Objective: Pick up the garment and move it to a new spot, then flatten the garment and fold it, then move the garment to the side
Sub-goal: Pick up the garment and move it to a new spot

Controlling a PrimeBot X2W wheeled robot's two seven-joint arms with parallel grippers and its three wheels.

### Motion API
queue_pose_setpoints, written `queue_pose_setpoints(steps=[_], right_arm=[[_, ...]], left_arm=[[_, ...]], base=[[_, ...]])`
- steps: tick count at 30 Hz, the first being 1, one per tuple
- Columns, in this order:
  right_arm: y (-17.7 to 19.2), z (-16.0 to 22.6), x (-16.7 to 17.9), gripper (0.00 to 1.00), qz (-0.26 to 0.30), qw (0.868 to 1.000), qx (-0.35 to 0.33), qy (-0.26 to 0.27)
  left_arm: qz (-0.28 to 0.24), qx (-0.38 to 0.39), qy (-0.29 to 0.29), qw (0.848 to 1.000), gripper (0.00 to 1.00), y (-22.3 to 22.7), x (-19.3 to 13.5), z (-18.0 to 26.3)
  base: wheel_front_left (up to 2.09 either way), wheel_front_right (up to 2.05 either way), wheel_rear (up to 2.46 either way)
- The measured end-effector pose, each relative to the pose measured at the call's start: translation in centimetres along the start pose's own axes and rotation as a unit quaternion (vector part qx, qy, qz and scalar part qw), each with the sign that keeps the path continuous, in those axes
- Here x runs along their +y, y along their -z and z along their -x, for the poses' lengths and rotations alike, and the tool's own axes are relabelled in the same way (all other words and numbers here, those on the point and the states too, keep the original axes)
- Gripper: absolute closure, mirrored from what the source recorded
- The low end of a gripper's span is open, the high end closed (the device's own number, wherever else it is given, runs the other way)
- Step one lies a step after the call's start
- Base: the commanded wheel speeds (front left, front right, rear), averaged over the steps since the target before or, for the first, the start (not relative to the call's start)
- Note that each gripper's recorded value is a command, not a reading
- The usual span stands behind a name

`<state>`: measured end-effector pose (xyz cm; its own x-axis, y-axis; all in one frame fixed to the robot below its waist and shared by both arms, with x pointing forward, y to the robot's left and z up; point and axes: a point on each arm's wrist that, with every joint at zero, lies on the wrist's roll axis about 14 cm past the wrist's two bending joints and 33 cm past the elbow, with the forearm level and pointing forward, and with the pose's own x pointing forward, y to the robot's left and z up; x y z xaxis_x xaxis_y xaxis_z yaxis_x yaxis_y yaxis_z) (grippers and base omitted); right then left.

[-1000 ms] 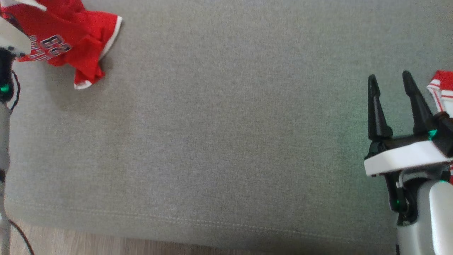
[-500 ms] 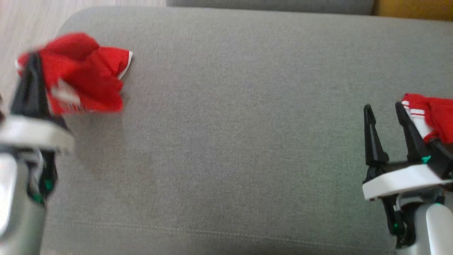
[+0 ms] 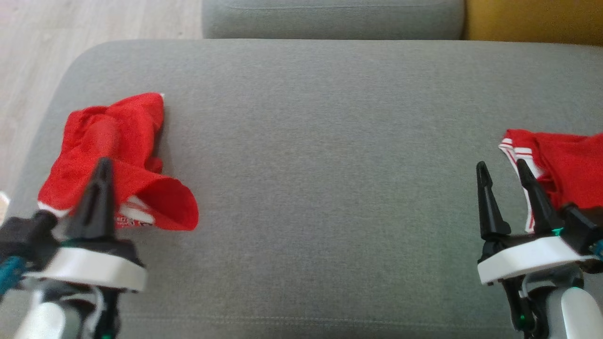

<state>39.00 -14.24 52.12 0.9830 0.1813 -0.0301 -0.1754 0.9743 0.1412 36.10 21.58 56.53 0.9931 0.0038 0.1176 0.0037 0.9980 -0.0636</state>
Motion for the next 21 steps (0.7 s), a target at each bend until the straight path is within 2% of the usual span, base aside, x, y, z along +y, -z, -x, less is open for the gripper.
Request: queue_pose_setpoints(steps=[5,10,16,21], right_arm=[[-0.1,0.7,-0.9,0.00,0.000,1.000,-0.001,0.016],[-0.2,1.5,-2.4,0.00,-0.006,0.999,-0.006,0.039],[-0.2,2.6,-4.8,0.00,-0.008,0.997,-0.008,0.079],[0.2,3.5,-6.9,0.00,-0.008,0.993,-0.006,0.114]], left_arm=[[0.029,0.020,0.078,0.996,1.00,1.1,-5.2,-0.6],[0.056,0.024,0.180,0.982,1.00,1.7,-11.8,-2.8],[0.081,0.017,0.298,0.951,1.00,1.6,-19.9,-5.3],[0.104,0.011,0.391,0.914,1.00,1.4,-26.8,-5.7]], base=[[0.00,0.00,0.00],[0.00,0.00,0.00],[0.00,0.00,0.00],[0.00,0.00,0.00]])
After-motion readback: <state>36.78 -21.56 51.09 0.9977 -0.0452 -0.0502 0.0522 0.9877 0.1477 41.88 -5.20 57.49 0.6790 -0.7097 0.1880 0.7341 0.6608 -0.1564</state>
